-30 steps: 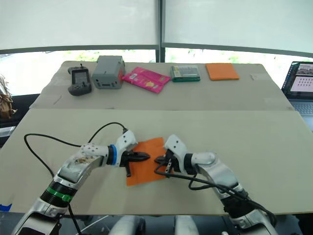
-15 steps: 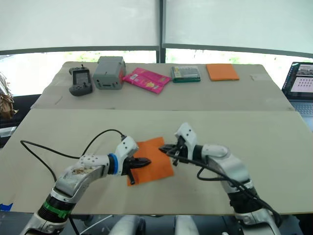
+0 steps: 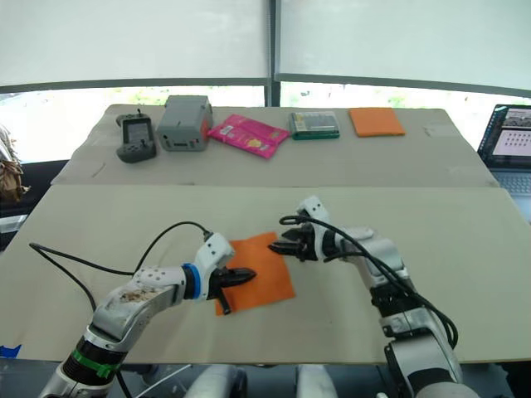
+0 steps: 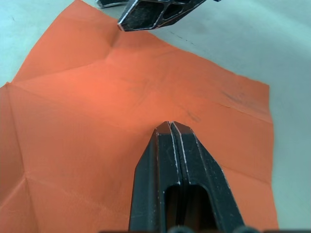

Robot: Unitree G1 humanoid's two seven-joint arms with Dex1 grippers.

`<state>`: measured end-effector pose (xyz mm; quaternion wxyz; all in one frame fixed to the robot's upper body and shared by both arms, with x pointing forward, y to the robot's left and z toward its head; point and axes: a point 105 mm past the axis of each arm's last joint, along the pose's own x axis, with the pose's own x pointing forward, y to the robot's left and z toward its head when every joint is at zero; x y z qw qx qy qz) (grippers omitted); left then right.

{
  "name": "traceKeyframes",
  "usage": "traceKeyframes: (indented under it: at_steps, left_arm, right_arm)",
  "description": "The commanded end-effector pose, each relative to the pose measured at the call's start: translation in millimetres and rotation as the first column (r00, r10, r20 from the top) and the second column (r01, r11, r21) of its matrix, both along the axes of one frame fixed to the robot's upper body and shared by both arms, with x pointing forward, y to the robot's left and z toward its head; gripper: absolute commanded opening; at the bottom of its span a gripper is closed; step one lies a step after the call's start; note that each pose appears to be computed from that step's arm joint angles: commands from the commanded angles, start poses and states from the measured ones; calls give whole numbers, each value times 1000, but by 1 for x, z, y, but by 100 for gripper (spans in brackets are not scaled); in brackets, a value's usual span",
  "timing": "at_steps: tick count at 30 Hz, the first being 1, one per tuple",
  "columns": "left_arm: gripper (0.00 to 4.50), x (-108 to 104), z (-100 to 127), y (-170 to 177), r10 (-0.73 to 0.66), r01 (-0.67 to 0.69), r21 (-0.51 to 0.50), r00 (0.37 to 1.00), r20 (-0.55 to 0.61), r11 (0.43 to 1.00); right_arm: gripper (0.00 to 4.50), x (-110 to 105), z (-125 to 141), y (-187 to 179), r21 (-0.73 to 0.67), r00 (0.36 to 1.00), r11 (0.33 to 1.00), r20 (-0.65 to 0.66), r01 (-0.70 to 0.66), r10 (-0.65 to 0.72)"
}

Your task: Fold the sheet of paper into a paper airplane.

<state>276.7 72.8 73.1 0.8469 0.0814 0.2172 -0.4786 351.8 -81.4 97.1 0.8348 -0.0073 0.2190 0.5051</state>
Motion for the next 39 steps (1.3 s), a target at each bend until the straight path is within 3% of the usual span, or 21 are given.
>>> traceKeyframes:
  at_steps: [1, 5, 8, 15, 19, 22, 31, 36, 39]
  left_arm:
    - [0, -6, -22, 5, 28, -23, 50, 996, -85, 998]
    - [0, -6, -22, 6, 34, -30, 50, 996, -85, 998]
    - [0, -6, -22, 7, 36, -31, 50, 996, -86, 998]
    - [0, 0, -15, 8, 26, -25, 51, 999, -38, 998]
    - [0, 16, 15, 2, 5, -5, 1, 996, 86, 1000]
    - [0, 16, 22, -1, -28, 29, -2, 993, 112, 1000]
    - [0, 14, 22, -9, -83, 86, -22, 991, 108, 996]
    - [0, 16, 21, -10, -93, 96, -27, 990, 110, 995]
    - [0, 15, 17, -11, -99, 102, -22, 990, 104, 995]
  right_arm:
    - [331, -7, 4, 14, -5, 995, 995, 27, -100, 101]
    - [331, -12, 11, 20, 12, 987, 989, 71, -144, 143]
    - [254, -11, 14, 20, 28, 989, 992, 77, -125, 123]
    - [10, -12, 9, 14, 17, 993, 997, 86, -80, 78]
    - [4, -13, 5, 0, 18, 996, 1000, 89, 18, -19]
    - [4, -18, 5, -12, 24, 992, 996, 95, 83, -85]
    - [4, -22, 16, -52, -72, 961, 979, 217, 191, -171]
    - [4, -25, 22, -48, -107, 938, 978, 319, 180, -138]
    - [4, -37, 13, -31, -160, 922, 978, 382, 131, -61]
